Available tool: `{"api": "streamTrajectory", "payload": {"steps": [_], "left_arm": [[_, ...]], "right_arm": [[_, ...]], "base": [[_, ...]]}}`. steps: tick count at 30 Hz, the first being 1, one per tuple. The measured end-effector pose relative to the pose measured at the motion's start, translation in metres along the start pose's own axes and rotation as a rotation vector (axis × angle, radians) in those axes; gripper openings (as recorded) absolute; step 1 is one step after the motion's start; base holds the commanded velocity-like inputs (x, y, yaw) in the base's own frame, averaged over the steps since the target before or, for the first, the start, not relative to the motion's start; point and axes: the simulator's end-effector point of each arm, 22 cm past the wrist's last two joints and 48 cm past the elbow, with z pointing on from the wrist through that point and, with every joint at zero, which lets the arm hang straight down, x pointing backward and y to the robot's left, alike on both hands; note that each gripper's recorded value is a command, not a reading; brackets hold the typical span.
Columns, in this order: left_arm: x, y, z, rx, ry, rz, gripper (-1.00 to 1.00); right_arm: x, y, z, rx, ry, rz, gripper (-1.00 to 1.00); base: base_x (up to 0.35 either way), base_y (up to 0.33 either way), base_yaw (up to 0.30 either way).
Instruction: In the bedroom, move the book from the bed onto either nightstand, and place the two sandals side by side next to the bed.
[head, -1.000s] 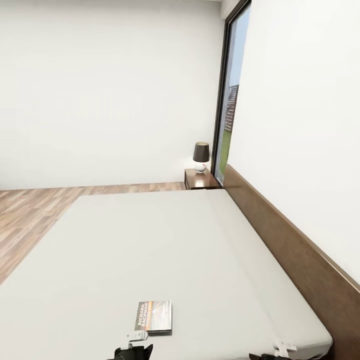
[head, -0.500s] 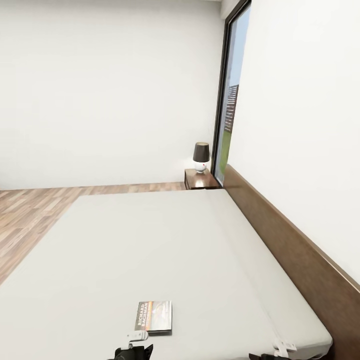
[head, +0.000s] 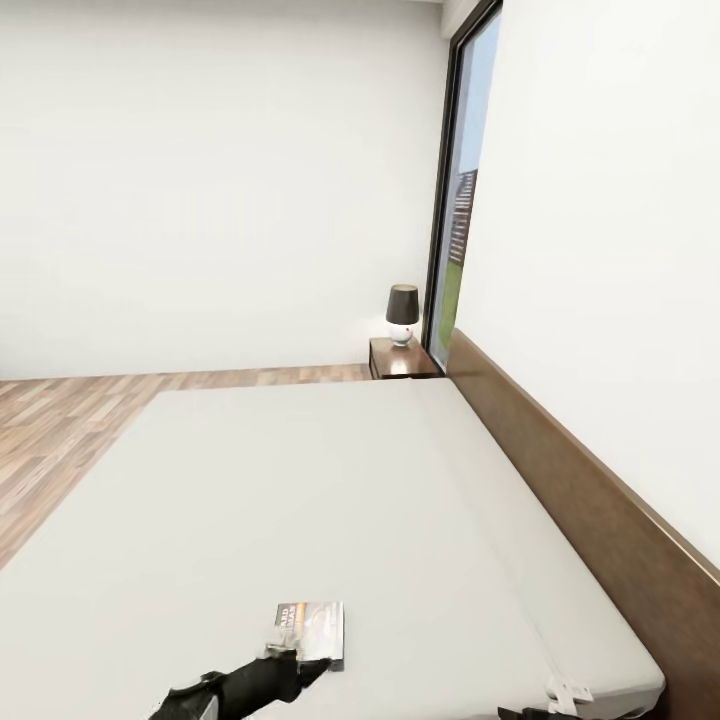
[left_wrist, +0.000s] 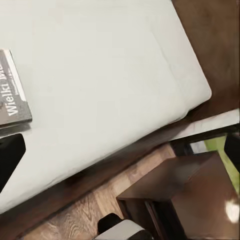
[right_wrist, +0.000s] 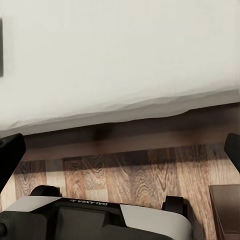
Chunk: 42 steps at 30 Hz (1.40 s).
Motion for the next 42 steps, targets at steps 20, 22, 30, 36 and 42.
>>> {"api": "streamTrajectory", "payload": {"steps": [20, 22, 30, 36, 42], "left_arm": [[-0.241, -0.046, -0.055, 0.038, -0.183, 0.114, 1.00], [-0.269, -0.050, -0.049, -0.019, -0.224, 0.124, 1.00], [-0.353, -0.043, -0.038, -0.367, -0.353, 0.052, 1.00], [-0.312, 0.003, -0.022, -0.516, -0.292, -0.067, 1.00], [-0.285, 0.024, -0.018, -0.599, -0.238, -0.099, 1.00]], "right_arm": [[0.001, 0.001, 0.000, -0.001, 0.002, -0.001, 1.00], [0.001, 0.001, 0.000, -0.001, 0.002, -0.001, 1.00], [0.001, 0.002, 0.001, -0.003, 0.002, -0.001, 1.00], [0.000, 0.003, 0.001, -0.010, 0.001, 0.000, 1.00], [0.001, 0.004, 0.001, -0.011, 0.001, 0.000, 1.00]], "base": [[0.000, 0.000, 0.000], [0.000, 0.000, 0.000], [0.000, 0.000, 0.000], [0.000, 0.000, 0.000], [0.000, 0.000, 0.000]]}}
